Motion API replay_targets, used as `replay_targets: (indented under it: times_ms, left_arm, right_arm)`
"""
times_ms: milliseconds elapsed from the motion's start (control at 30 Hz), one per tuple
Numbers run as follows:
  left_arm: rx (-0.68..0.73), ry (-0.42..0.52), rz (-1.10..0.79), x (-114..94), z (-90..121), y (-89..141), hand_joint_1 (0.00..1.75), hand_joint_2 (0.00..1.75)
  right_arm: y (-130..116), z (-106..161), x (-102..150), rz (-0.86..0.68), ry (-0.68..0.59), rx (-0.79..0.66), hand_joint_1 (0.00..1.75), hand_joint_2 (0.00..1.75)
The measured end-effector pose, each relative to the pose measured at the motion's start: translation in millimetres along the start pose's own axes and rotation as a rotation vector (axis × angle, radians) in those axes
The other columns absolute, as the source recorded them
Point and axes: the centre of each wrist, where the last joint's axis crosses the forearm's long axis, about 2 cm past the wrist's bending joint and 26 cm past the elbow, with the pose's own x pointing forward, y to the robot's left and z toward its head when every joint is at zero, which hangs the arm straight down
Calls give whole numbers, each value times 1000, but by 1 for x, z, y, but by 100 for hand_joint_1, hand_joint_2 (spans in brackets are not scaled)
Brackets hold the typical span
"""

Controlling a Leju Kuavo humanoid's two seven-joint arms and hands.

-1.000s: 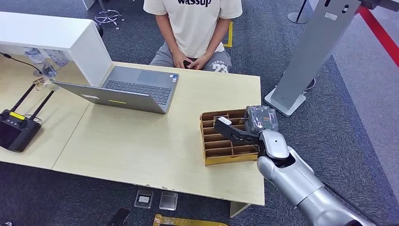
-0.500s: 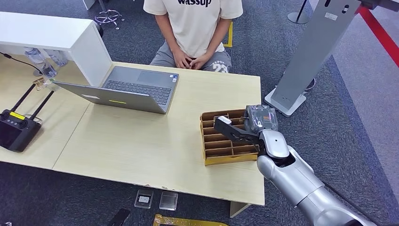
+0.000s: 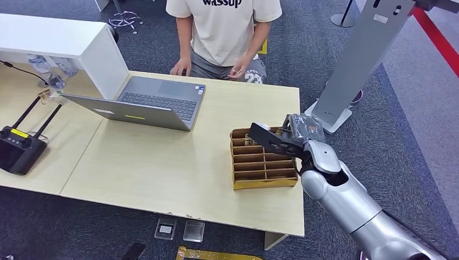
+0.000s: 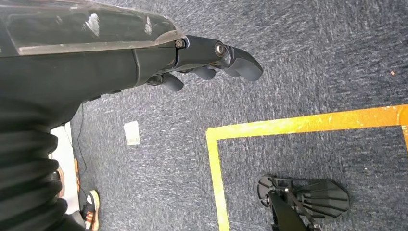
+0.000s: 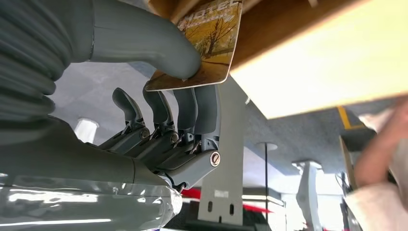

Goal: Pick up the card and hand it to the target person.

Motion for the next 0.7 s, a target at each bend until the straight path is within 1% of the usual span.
replay_targets:
  times_ms: [133, 200, 267, 500, 567, 700]
  left_arm:
    - [6, 1, 4, -2, 0, 1, 0, 175]
    - [7, 2, 5, -3, 0, 1, 0, 175]
    - [7, 0, 5, -2, 0, 1, 0, 175]
    - [5, -6, -9, 6, 0, 1, 0, 175]
    - [2, -9, -12, 9, 0, 0, 0, 175]
    - [-8, -18, -25, 15, 1, -2, 0, 175]
  right_arm:
    - [-25, 8, 6, -24, -37, -91, 145, 175]
    - [-39, 15, 11, -31, -78, -162, 145, 175]
    - [-46, 19, 15, -34, -122, -226, 145, 175]
    - [-35, 27, 24, -70, -291, -351, 145, 175]
    - [-30, 27, 25, -87, -336, -383, 145, 175]
    - [-18, 21, 26, -142, -473, -487, 145, 175]
